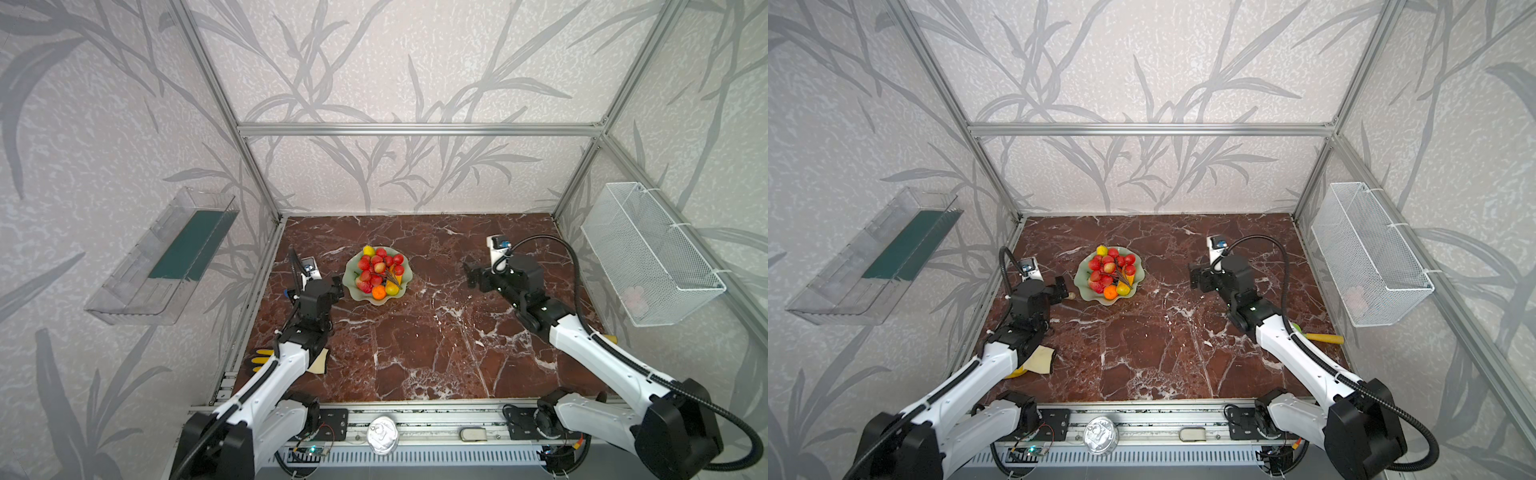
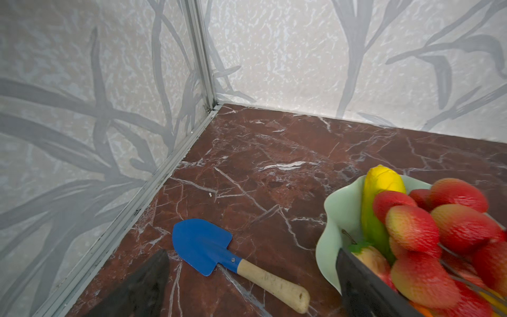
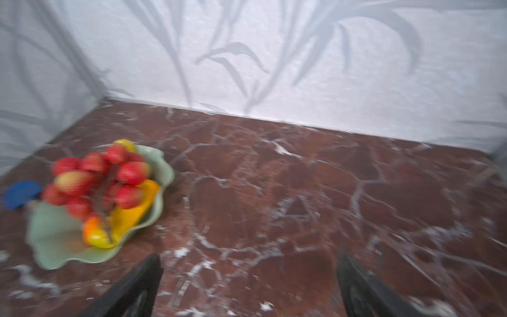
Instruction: Place and organize the fake fruits in the fruit bowl
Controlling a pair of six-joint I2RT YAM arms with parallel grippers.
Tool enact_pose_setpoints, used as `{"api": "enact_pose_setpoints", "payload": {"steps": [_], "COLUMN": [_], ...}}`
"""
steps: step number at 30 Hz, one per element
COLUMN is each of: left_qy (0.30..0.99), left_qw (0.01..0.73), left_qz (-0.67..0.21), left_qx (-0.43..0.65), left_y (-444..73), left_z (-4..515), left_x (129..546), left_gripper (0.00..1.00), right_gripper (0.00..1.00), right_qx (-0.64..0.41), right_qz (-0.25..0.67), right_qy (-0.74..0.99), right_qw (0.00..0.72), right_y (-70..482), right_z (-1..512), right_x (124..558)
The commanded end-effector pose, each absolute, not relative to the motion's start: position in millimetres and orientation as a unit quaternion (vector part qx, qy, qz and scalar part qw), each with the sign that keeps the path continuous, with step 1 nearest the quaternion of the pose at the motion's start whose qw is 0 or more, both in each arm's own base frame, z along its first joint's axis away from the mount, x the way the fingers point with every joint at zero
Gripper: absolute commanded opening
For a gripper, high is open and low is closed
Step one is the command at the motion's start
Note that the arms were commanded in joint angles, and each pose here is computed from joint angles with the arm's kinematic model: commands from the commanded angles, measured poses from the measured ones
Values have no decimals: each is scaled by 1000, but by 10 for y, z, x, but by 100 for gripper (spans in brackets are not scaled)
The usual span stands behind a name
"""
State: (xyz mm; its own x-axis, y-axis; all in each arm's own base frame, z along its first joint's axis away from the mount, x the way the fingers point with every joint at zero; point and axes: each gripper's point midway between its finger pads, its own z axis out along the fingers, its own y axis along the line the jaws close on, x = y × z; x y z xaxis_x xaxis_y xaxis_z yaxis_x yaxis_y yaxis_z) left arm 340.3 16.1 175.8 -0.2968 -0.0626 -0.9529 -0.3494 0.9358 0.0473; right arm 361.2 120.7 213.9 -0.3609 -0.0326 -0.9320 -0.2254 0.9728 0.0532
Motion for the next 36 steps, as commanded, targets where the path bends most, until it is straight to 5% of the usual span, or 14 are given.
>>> {"api": "enact_pose_setpoints", "payload": {"steps": [1, 8, 14, 20, 36], "left_qy": [761, 772, 796, 758, 803], "left_qw": [600, 594, 573, 637, 585], "left_qz": [200, 104, 79, 61, 61], "left_qx": [-144, -201, -181, -131, -94], "left_y": [430, 864, 828, 649, 502], "left_z": [1753, 1199, 1086, 1060, 958], "left_x": [3462, 3657, 3762, 3749, 3918], "left_gripper": [95, 96, 97, 99, 99], "right_gripper": [99, 99, 99, 99, 99], "right_qx": [-52, -55, -70, -91, -89], "right_qz": [-1, -86, -53, -35, -36], "right_qy": [819, 789, 786, 787, 788], "right_qw": [571, 606, 612, 609, 608], "right_y": [705, 380, 406, 483, 472], "right_z": [1828, 1412, 1006, 968, 967], "right_x": [3643, 3833, 3904, 3887, 3902]}}
